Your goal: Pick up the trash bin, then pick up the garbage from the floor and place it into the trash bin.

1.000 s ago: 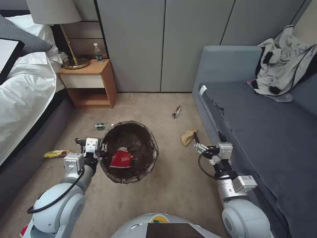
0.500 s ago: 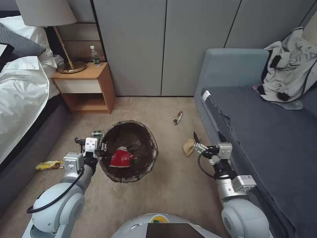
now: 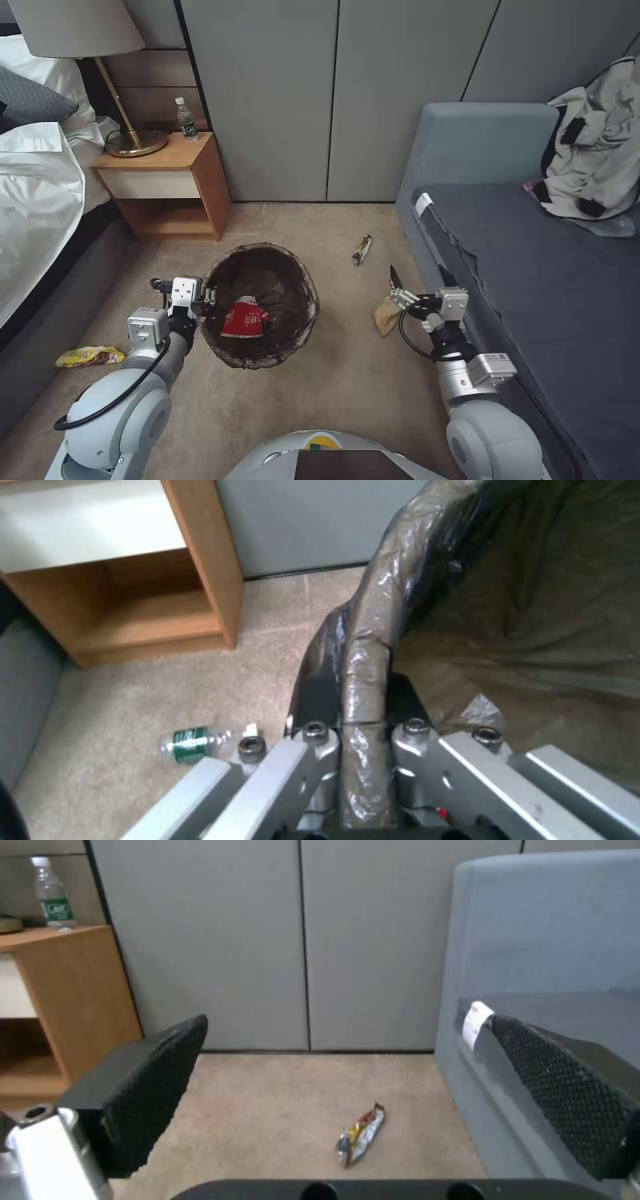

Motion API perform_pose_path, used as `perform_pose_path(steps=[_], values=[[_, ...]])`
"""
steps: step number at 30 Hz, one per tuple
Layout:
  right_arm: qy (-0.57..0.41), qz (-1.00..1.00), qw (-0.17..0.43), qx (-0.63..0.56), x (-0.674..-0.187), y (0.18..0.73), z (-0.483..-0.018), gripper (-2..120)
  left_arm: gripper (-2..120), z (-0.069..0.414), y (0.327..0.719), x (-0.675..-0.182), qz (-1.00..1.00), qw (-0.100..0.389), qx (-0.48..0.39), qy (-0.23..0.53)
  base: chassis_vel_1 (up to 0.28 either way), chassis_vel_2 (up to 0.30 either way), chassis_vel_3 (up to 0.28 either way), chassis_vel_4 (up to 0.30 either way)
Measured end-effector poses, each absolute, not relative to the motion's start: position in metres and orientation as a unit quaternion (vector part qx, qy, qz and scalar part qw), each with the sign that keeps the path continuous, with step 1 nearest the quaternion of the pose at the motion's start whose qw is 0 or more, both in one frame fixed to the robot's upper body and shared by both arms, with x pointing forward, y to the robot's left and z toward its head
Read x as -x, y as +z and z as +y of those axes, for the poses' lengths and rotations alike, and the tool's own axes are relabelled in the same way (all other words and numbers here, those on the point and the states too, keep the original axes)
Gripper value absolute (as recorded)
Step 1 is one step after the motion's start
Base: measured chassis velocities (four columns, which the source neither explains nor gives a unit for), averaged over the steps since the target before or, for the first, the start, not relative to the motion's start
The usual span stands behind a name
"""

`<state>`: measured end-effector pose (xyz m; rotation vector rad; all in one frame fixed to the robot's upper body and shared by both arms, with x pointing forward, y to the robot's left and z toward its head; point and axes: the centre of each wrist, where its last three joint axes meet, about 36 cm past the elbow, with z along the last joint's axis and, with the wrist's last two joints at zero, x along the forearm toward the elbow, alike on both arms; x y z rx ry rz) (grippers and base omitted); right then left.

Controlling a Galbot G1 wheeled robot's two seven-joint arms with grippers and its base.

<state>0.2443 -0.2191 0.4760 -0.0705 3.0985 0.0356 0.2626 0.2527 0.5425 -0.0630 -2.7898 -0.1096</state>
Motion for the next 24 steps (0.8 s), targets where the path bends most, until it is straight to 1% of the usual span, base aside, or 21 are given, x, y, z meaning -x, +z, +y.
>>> perform_pose_path(steps=[7,15,20,22,24], values=[[0.010,1.000,0.007,0.012,-0.244,0.476,-0.219,100,3,0.253,0.543,-0.263,-0.984,0.173,0.022,-0.039,-0.112,0.086,0.098,-0.099],[0.013,1.000,-0.020,-0.001,-0.248,0.472,-0.215,100,3,0.253,0.543,-0.263,-0.984,0.173,0.022,-0.040,0.000,0.000,0.000,0.000],[0.041,0.997,-0.060,-0.008,-0.265,0.462,-0.211,100,3,0.253,0.542,-0.262,-0.984,0.174,0.021,-0.040,0.000,0.000,0.000,0.000],[0.047,0.997,-0.065,-0.008,-0.268,0.460,-0.210,100,3,0.253,0.542,-0.262,-0.984,0.174,0.020,-0.040,0.000,0.000,0.000,0.000],[0.068,0.994,-0.087,-0.004,-0.281,0.450,-0.208,100,3,0.254,0.542,-0.262,-0.984,0.174,0.019,-0.039,0.000,0.000,0.000,0.000]])
